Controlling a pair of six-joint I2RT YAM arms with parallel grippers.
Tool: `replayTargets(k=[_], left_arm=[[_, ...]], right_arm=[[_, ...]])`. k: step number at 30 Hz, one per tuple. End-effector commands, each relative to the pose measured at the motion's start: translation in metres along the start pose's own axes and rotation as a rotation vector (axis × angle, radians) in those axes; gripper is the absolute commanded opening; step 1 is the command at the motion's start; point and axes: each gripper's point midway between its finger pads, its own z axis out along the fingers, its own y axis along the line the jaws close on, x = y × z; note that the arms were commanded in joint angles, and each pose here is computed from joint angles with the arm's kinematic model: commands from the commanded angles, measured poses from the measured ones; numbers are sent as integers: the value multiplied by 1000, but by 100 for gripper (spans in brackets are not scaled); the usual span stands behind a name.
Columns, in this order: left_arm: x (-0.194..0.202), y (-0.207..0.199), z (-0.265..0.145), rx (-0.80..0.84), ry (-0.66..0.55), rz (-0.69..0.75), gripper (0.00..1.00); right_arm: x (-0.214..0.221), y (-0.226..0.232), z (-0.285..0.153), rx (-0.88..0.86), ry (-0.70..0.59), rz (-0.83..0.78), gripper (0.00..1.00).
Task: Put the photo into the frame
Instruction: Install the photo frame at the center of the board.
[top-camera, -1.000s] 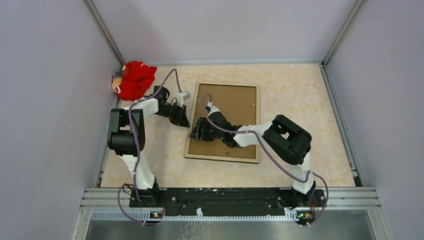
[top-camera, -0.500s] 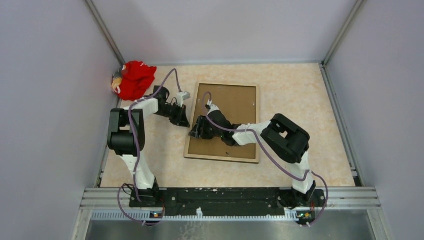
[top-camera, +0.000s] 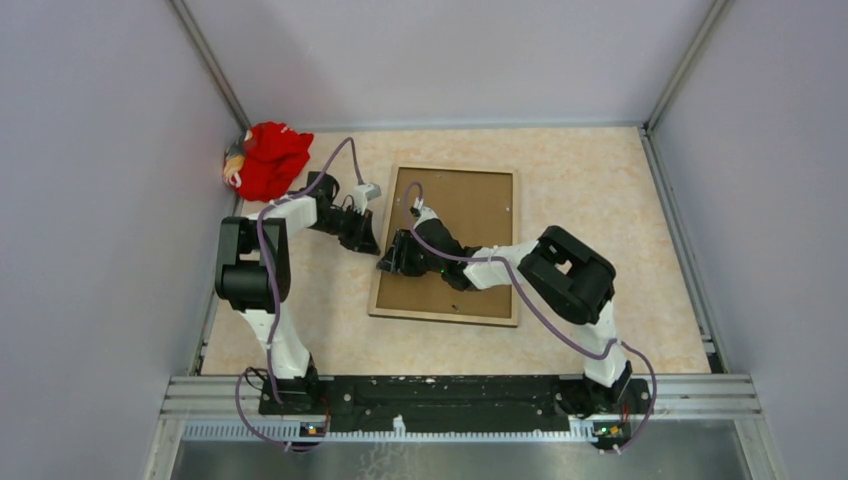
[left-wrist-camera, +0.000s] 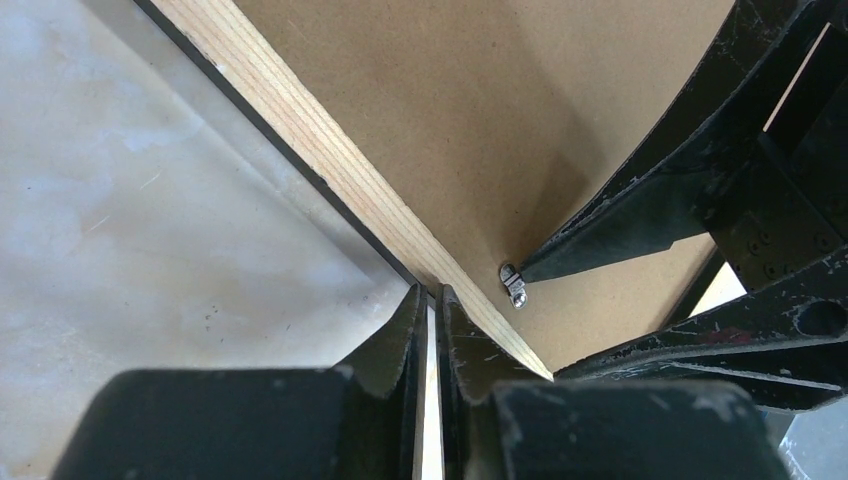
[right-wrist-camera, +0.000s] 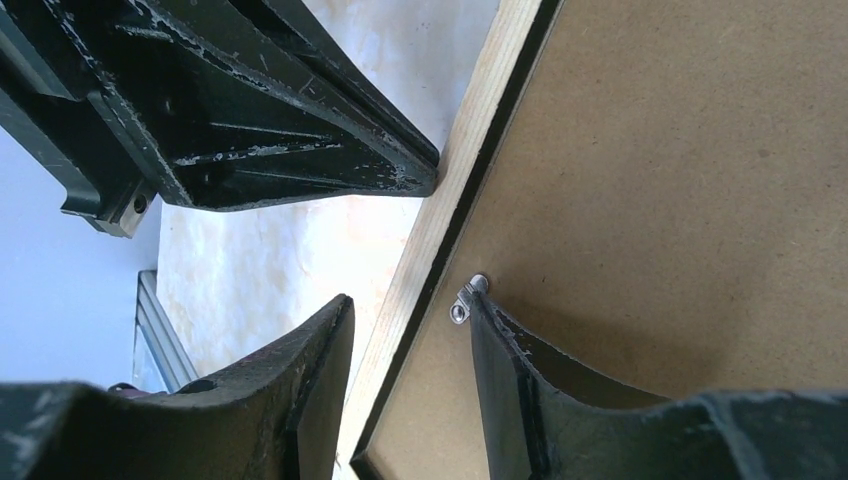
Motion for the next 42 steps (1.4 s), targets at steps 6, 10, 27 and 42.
replayTargets(k=[6, 10, 27, 42], left_arm=[[1, 3, 1, 4, 15, 11, 11], [0, 3, 1, 5, 14, 11, 11], [-3, 4, 0, 1, 14, 11, 11], [-89, 43, -2, -73, -117, -64, 41]], right_arm=[[4, 2, 10, -34, 28, 7, 45], [6, 4, 12, -50, 39, 13, 45], [-3, 10, 9, -81, 41, -6, 43], [-146, -26, -38, -37, -176, -42, 62]])
